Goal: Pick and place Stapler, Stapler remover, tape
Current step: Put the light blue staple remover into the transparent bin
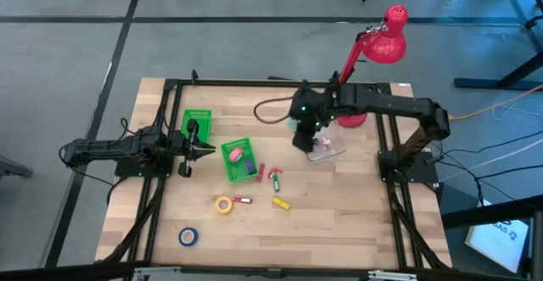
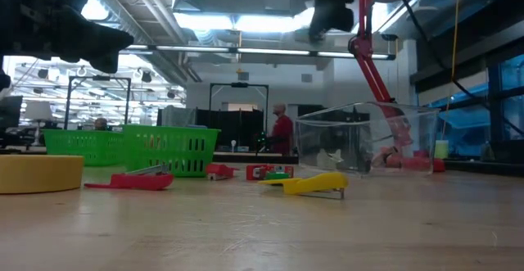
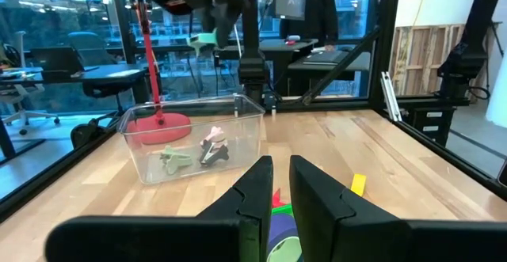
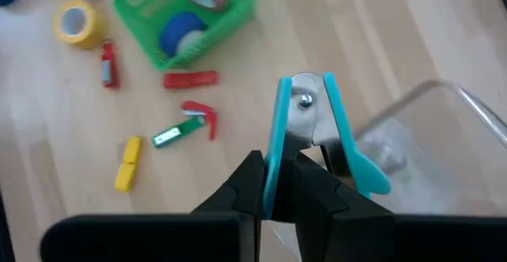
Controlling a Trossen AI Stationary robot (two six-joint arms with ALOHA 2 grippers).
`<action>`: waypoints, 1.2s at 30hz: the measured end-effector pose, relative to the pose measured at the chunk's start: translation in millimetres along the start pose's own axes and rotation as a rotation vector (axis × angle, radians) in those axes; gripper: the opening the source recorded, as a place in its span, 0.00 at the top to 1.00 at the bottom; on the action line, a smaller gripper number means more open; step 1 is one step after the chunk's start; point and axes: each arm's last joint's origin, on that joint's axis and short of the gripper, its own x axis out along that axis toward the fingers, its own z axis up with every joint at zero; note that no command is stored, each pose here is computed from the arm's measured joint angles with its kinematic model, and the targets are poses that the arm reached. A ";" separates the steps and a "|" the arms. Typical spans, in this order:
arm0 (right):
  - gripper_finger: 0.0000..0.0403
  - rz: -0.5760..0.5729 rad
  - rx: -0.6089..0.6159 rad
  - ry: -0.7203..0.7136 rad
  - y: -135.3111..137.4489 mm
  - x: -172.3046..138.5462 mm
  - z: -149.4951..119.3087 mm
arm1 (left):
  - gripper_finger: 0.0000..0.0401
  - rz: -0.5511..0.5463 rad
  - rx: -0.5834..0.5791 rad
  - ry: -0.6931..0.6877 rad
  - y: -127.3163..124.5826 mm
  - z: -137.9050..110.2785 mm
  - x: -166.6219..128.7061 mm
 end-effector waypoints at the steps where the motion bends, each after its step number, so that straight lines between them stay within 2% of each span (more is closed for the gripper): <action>1: 0.90 -0.012 0.019 0.021 -5.7 -1.5 -1.6 | 0.89 0.000 0.000 0.000 0.0 0.0 0.0; 9: 0.90 -0.093 0.118 0.113 -42.7 -3.0 -6.6 | 0.89 0.000 0.000 0.000 0.0 0.0 0.0; 16: 0.90 -0.157 0.127 0.263 -60.2 36.0 -31.8 | 0.89 0.000 0.000 0.000 0.0 0.0 0.0; 26: 0.89 -0.182 0.069 0.282 -72.1 102.5 -72.5 | 0.89 0.000 0.000 0.000 0.0 0.0 0.0; 31: 0.80 -0.197 0.068 0.309 -75.3 116.6 -88.4 | 0.89 0.000 0.000 0.000 0.0 0.0 0.0; 36: 0.77 -0.195 0.066 0.310 -74.5 118.3 -90.3 | 0.89 0.000 0.000 0.000 0.0 0.0 0.0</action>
